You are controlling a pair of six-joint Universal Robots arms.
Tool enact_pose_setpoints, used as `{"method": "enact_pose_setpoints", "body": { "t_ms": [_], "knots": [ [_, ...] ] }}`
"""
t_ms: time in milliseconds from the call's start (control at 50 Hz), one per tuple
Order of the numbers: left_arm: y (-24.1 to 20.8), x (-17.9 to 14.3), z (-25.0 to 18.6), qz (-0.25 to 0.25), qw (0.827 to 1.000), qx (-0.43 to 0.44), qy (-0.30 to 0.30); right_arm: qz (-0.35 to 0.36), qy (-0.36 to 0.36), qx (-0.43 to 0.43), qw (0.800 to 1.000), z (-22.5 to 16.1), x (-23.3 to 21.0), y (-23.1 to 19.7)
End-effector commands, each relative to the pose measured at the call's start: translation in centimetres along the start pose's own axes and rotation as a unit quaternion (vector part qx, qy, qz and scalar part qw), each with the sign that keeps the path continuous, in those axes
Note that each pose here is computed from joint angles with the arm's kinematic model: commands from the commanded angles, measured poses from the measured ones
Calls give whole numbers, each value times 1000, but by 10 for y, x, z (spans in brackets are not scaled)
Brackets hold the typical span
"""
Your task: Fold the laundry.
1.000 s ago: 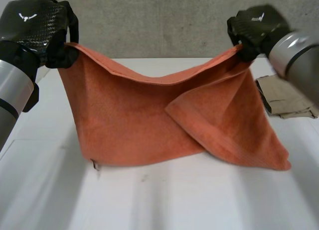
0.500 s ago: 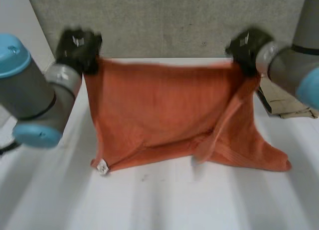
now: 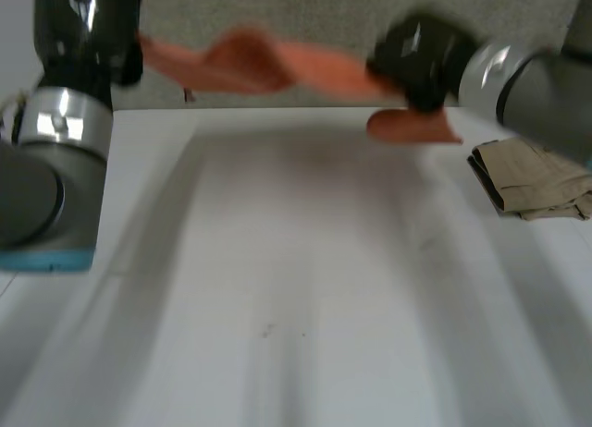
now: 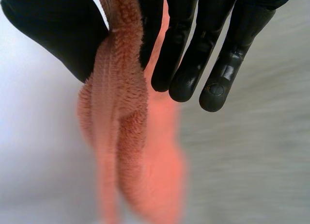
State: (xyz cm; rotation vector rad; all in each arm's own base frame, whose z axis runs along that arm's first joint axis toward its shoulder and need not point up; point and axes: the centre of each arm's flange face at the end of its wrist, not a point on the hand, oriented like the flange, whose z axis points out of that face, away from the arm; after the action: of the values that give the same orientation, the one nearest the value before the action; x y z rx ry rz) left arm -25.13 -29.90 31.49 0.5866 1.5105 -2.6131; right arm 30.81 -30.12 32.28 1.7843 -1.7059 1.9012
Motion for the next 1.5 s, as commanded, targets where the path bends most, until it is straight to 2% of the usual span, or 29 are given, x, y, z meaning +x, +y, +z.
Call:
{"method": "enact_pose_setpoints", "body": {
  "t_ms": [20,40,100,160,200,280,360,460,480,540,560,640,780,960,1060,1320,1500],
  "knots": [
    [34,6,-43,5,996,-84,28,-21,-186,-98,977,-11,-80,50],
    [36,6,-48,6,995,-90,31,-28,-212,-107,971,-13,-95,60],
    [36,6,-51,5,994,-99,34,-33,-231,-107,967,-11,-116,68],
    [33,4,-54,6,993,-108,37,-34,-219,-95,970,-5,-126,68],
    [29,2,-55,3,993,-111,38,-16,-188,-83,979,2,-126,68],
    [16,-2,-56,-9,994,-101,34,69,-137,-70,986,10,-125,71],
    [1,-7,-56,-27,996,-83,26,180,-97,-51,978,5,-114,65],
    [-16,-15,-56,-40,997,-61,18,306,-35,-60,949,-17,-82,87],
    [-20,-16,-55,-41,997,-56,17,344,-22,-67,936,-23,-75,98],
    [-35,-19,-54,-45,998,-42,17,395,-2,-84,915,-31,-69,114],
    [-39,-20,-54,-46,998,-39,17,425,11,-97,900,-36,-65,126],
    [-62,-20,-52,-55,998,-13,23,468,41,-129,874,-50,-58,153],
    [-82,-18,-50,-63,998,6,31,501,34,-156,850,-64,-77,177],
    [-112,-14,-48,-78,995,44,42,497,39,-134,856,-62,-96,186],
    [-124,-12,-48,-84,994,57,46,479,45,-109,870,-54,-98,184],
    [-146,-18,-51,-93,991,87,41,456,16,-96,885,-6,-121,182],
    [-158,-27,-54,-95,990,100,23,445,36,-82,891,23,-118,190]
  ]
}}
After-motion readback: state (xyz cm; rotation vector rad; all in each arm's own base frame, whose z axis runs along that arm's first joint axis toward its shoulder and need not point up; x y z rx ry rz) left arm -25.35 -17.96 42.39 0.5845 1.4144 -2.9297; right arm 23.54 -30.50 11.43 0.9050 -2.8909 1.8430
